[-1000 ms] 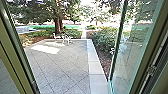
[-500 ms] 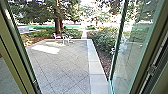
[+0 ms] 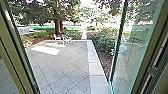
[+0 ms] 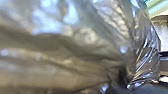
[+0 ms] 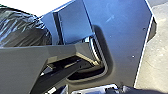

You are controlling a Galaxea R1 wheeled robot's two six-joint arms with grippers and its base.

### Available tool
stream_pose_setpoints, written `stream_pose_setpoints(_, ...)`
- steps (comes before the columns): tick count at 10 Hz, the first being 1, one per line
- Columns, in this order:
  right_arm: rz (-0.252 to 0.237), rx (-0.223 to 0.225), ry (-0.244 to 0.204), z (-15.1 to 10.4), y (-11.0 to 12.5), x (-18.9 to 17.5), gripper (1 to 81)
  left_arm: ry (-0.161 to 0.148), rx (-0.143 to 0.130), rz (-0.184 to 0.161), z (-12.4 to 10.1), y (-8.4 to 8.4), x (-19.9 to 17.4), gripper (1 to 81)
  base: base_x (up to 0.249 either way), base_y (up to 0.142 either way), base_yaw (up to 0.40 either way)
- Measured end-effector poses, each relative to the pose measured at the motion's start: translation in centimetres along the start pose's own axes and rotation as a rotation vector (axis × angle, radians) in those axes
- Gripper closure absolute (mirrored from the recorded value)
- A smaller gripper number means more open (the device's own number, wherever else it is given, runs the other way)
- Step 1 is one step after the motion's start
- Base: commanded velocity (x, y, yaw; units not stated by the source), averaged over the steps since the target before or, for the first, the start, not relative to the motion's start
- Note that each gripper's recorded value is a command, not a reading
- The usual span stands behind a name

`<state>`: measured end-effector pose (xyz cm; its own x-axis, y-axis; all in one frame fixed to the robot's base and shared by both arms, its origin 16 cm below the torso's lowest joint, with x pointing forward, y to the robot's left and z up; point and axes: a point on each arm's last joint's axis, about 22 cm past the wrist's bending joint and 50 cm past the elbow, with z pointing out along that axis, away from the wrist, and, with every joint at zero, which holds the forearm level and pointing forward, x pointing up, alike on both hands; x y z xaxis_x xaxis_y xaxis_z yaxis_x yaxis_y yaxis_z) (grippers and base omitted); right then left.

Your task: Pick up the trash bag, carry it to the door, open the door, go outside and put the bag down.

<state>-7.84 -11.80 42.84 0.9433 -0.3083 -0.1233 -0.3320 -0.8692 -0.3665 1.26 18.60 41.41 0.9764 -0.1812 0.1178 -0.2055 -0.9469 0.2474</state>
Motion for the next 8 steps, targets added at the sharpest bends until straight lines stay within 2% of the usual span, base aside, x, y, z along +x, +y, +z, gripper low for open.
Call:
stream_pose_setpoints(3, -0.018, 0.0, 0.005, 0.0, 0.0, 0.6, 1.0, 0.013, 0.001, 0.004, 0.1, -0.2, 1.3, 81.1, 0.106, 0.0, 0.0)
stream_pose_setpoints(7, -0.017, -0.003, 0.006, -0.1, 0.3, 0.4, 1.0, 0.011, 0.001, 0.004, 0.1, -0.1, 1.0, 81.1, 0.115, 0.0, 0.0)
stream_pose_setpoints(8, 0.005, 0.007, 0.003, 0.2, -0.6, 0.1, 1.0, 0.005, 0.015, 0.005, -0.1, -1.2, 0.8, 81.1, 0.115, 0.0, 0.0)
